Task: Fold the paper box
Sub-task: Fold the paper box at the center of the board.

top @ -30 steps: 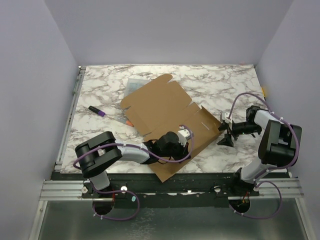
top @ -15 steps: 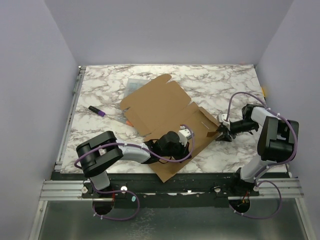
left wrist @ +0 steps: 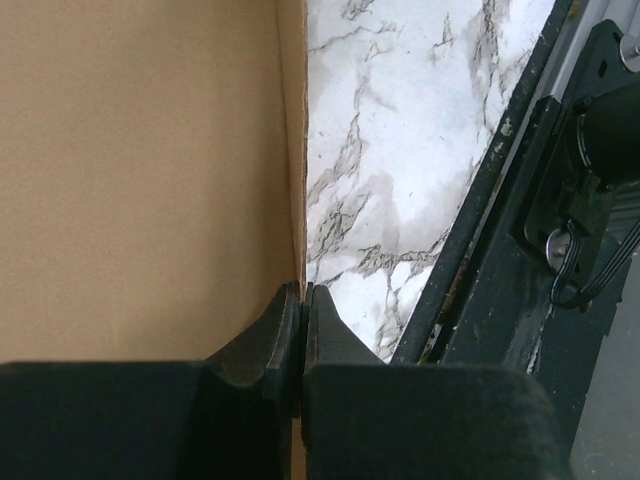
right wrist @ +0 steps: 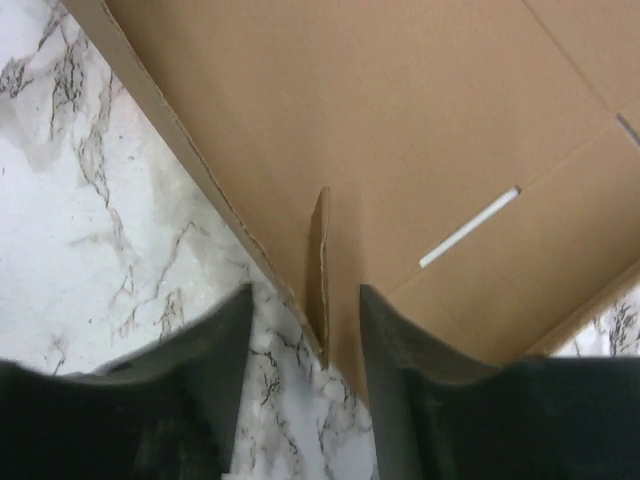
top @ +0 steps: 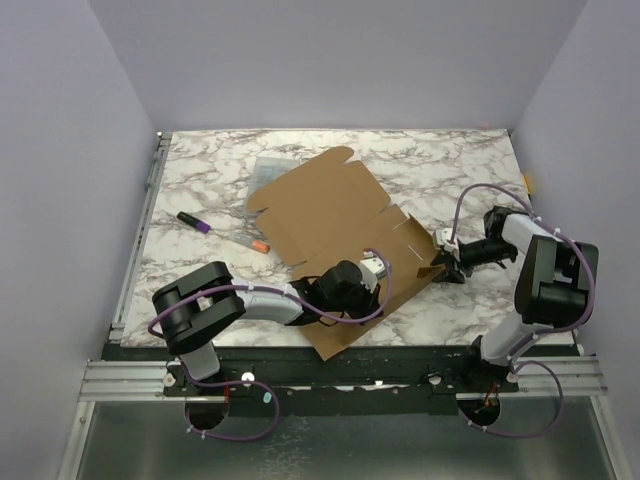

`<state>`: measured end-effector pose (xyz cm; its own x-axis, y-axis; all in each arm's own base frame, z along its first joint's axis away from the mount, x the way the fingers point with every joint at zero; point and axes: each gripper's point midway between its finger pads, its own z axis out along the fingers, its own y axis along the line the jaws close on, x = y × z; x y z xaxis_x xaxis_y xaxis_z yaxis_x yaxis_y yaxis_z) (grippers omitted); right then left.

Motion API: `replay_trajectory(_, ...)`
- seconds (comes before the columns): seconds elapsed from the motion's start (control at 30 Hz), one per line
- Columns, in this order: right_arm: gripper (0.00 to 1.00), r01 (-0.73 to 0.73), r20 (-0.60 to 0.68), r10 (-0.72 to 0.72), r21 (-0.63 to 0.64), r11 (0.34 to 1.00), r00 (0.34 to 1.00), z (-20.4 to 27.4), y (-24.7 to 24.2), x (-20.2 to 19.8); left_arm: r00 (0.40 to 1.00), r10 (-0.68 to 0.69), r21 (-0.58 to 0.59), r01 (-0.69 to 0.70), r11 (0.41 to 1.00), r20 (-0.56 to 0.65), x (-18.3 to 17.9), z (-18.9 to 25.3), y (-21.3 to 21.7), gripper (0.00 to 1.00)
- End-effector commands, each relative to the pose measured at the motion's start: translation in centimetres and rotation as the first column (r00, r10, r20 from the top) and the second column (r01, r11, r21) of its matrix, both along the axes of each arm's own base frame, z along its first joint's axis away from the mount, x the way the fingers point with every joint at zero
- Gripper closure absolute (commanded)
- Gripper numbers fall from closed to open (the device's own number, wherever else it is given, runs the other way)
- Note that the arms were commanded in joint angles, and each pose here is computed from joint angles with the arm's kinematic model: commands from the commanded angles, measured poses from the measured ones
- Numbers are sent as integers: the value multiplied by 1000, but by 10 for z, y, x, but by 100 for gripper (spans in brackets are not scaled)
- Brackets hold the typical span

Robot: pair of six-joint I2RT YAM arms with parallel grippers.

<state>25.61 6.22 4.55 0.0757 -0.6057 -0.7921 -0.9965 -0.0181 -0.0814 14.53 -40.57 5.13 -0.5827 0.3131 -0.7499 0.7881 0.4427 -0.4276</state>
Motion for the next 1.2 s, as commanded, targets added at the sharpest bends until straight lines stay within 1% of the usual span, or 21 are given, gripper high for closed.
replay_trajectory(0.0,38,71,-72,-69,26,997,995,13,6,-5,998,-50,106,53,993,-34,-14,-21,16,100)
replay_trajectory(0.03,34,87,-79,-84,27,996,993,18,6,-5,998,-52,111,56,992,-36,-15,-21,17,100)
replay_trajectory(0.1,31,113,-87,-110,38,993,990,29,8,-4,998,-55,119,59,991,-36,-16,-22,19,100)
replay_trajectory(0.2,31,149,-96,-142,69,986,985,51,12,-2,998,-58,133,62,989,-32,-16,-23,23,100)
replay_trajectory(0.3,30,199,-138,-185,98,975,973,76,14,4,997,-64,142,67,988,-31,-17,-22,25,100)
replay_trajectory(0.4,31,281,-189,-256,122,952,948,96,15,20,997,-67,148,70,987,-28,-18,-22,27,100)
replay_trajectory(0.47,33,351,-252,-313,125,928,916,100,18,30,997,-67,152,71,986,-31,-18,-22,28,100)
replay_trajectory(0.5,33,344,-258,-308,107,933,916,97,22,29,997,-65,150,69,986,-32,-18,-21,28,100)
replay_trajectory(0.6,33,325,-248,-323,-36,945,913,72,35,19,998,-58,146,62,987,-35,-18,-19,27,100)
replay_trajectory(0.7,32,306,-245,-325,-112,945,914,52,38,6,998,-55,147,60,987,-37,-18,-20,26,100)
replay_trajectory(0.73,33,310,-253,-335,-132,941,908,47,37,4,998,-54,147,59,987,-38,-18,-20,26,100)
replay_trajectory(0.77,36,341,-255,-382,-191,920,888,33,28,4,998,-56,146,62,987,-41,-19,-20,26,100)
replay_trajectory(1.0,39,331,-214,-395,-282,901,893,16,20,0,998,-53,140,58,988,-39,-18,-18,26,100)
replay_trajectory(1.17,46,367,-178,-436,-323,873,882,9,15,8,997,-58,137,64,989,-42,-19,-17,24,100)
